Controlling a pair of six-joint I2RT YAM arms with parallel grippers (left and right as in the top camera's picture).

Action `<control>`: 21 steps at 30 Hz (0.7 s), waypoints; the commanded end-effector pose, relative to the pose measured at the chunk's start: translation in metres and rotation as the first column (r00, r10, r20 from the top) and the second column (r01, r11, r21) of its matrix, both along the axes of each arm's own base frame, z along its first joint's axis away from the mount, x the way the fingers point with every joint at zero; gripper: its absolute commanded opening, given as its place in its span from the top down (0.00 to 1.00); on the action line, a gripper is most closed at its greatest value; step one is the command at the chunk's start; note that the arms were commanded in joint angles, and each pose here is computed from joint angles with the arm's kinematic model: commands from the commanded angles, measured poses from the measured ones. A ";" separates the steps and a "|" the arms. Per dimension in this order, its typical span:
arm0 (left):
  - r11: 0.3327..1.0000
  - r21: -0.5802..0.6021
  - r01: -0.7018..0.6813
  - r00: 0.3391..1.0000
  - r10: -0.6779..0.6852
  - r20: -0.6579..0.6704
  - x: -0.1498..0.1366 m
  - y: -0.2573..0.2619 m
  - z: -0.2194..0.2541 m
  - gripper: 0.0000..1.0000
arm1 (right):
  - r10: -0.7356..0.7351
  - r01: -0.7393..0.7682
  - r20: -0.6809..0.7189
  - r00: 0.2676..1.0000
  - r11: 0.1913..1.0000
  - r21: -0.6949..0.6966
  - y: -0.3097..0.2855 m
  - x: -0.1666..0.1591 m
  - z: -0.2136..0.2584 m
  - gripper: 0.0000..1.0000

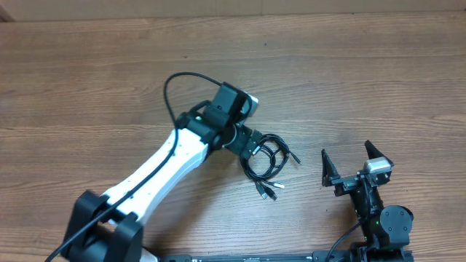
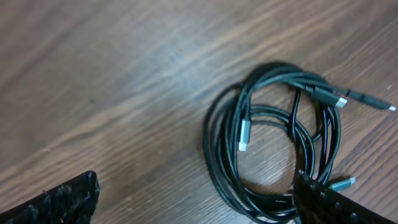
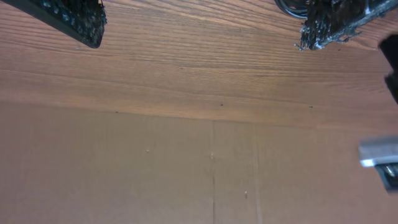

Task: Untangle cables
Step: 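Lower the open left gripper onto the cable bundle and close it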

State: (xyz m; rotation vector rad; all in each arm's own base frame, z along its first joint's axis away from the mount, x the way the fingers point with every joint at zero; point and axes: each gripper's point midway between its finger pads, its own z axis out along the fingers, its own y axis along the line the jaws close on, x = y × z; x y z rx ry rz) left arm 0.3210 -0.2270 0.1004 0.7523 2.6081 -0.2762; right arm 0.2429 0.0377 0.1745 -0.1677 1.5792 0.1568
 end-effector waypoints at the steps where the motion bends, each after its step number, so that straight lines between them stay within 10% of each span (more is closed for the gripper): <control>1: 0.998 -0.012 0.058 0.998 -0.058 -0.019 -0.003 -0.014 -0.004 0.00 | 0.003 -0.003 -0.006 1.000 1.000 0.001 0.001 0.000 -0.004 0.00; 21: 0.998 0.010 0.063 0.996 -0.062 -0.067 -0.015 -0.012 -0.010 0.01 | 0.003 -0.003 -0.006 1.000 1.000 0.001 0.001 0.000 -0.004 0.00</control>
